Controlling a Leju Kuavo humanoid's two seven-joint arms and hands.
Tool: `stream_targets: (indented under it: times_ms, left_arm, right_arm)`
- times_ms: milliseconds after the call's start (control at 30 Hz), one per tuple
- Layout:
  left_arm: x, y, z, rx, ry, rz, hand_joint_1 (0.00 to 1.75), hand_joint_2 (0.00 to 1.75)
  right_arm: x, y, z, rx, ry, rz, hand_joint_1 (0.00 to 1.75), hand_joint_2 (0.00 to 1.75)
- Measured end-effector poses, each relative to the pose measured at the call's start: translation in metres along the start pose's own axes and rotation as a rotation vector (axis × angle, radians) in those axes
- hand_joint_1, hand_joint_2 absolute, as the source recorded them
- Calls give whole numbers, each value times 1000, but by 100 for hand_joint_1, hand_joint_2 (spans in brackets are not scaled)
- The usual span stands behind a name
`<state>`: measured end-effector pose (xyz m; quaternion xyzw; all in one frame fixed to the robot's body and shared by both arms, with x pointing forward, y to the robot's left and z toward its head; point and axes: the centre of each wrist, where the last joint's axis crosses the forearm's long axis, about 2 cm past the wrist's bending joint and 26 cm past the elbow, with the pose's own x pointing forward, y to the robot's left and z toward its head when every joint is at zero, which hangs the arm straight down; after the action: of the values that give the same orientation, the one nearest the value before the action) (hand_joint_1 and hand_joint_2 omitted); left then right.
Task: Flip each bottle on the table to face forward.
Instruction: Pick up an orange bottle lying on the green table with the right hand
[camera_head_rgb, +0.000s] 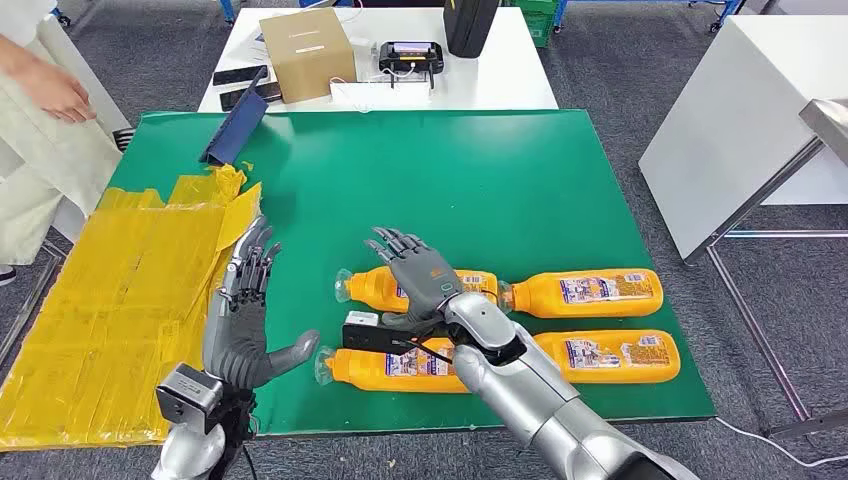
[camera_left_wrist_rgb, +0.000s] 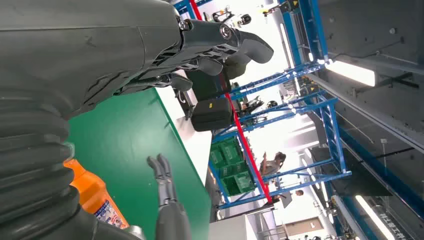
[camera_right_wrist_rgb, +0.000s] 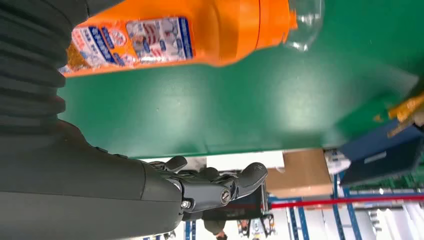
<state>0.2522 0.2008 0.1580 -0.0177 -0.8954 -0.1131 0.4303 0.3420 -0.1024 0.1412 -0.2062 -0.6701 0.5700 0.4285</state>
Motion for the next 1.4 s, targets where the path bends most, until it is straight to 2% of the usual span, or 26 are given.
stream_targets:
  times_ms: [167, 367, 600, 800, 1233, 1267, 1300, 1400]
  left_arm:
    - [-1, 0, -1, -1, 0, 2, 0, 175]
    - [-2, -4, -3, -8, 8, 22, 0, 175]
    - [-5, -7, -5, -9, 29, 42, 0, 175]
    - [-8, -10, -9, -22, 42, 63, 0, 175]
    - [-12, -16, -13, -37, 52, 88, 0, 175]
    - [-13, -16, -14, -40, 52, 91, 0, 175]
    - [-13, -17, -15, -43, 51, 95, 0, 175]
    - [-14, -19, -17, -51, 51, 106, 0, 175]
  right_arm:
    - [-1, 3, -4, 27, 16, 18, 0, 175]
    - [-7, 13, -8, 62, 108, 99, 0, 175]
    - [-32, 23, -8, 85, 297, 206, 0, 175]
    - [-53, 29, -3, 175, 423, 218, 0, 175]
    - [-68, 25, -2, 245, 506, 202, 2, 175]
    - [-69, 25, -2, 256, 512, 200, 10, 175]
    - [-71, 24, -2, 266, 517, 200, 42, 175]
    - [-74, 24, -2, 294, 520, 220, 151, 175]
